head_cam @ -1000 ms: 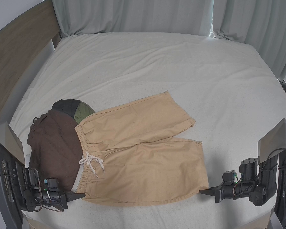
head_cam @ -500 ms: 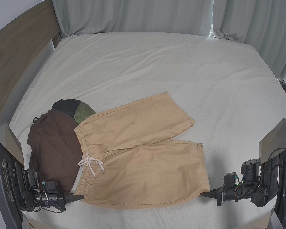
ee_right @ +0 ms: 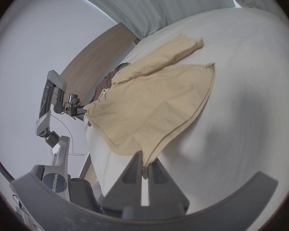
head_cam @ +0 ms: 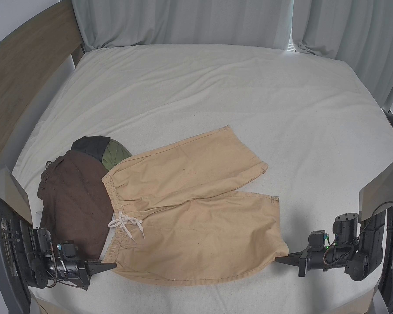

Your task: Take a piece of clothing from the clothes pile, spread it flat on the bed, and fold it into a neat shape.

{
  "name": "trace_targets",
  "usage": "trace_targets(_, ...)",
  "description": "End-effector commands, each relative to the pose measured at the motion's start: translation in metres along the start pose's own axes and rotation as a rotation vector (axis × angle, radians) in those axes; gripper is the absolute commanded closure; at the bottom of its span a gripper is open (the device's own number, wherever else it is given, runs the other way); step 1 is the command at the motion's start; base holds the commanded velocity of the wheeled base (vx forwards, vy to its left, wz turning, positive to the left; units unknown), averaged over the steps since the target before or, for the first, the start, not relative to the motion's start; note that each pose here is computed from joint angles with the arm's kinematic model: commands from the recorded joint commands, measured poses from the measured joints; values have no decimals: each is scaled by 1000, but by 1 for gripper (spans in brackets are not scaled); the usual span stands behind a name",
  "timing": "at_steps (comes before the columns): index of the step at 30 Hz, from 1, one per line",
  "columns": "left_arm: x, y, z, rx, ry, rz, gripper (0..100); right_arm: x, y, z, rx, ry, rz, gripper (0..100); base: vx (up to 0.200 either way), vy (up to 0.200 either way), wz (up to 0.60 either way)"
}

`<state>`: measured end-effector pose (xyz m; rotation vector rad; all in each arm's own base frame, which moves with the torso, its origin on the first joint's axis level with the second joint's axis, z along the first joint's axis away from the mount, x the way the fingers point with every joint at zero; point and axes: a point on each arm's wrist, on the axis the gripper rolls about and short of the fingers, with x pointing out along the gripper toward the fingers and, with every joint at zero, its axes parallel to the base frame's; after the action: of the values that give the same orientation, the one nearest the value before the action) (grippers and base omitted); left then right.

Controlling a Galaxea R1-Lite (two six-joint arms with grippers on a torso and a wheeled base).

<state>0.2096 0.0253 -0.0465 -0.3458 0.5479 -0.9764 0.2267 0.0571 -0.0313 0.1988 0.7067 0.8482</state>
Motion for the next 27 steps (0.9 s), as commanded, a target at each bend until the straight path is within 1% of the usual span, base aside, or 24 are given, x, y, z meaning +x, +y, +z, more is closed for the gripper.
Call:
trace_targets(1, 3, 4, 8, 41, -16, -3, 100, -2, 2, 9, -26, -36, 3, 100, 0, 0, 0)
trace_targets(2, 4, 4, 11, 28, -18, -13, 100, -3, 5, 13, -19, -48, 7, 100, 0, 0, 0)
trace_targets(5, 4, 1, 17, 29, -25, -17, 100, -6, 9, 20, -4, -75, 13, 100, 0, 0, 0)
trace_targets(11, 6, -8, 31, 36, -38, -38, 100, -11, 15, 33, -26, -129, 20, 100, 0, 0, 0)
trace_targets(15, 6, -11, 36, 37, -43, -45, 100, -13, 16, 37, -38, -145, 20, 100, 0, 0, 0)
trace_targets(27, 8, -8, 40, 64, -52, -48, 100, -16, 18, 41, -48, -160, 21, 100, 0, 0, 0)
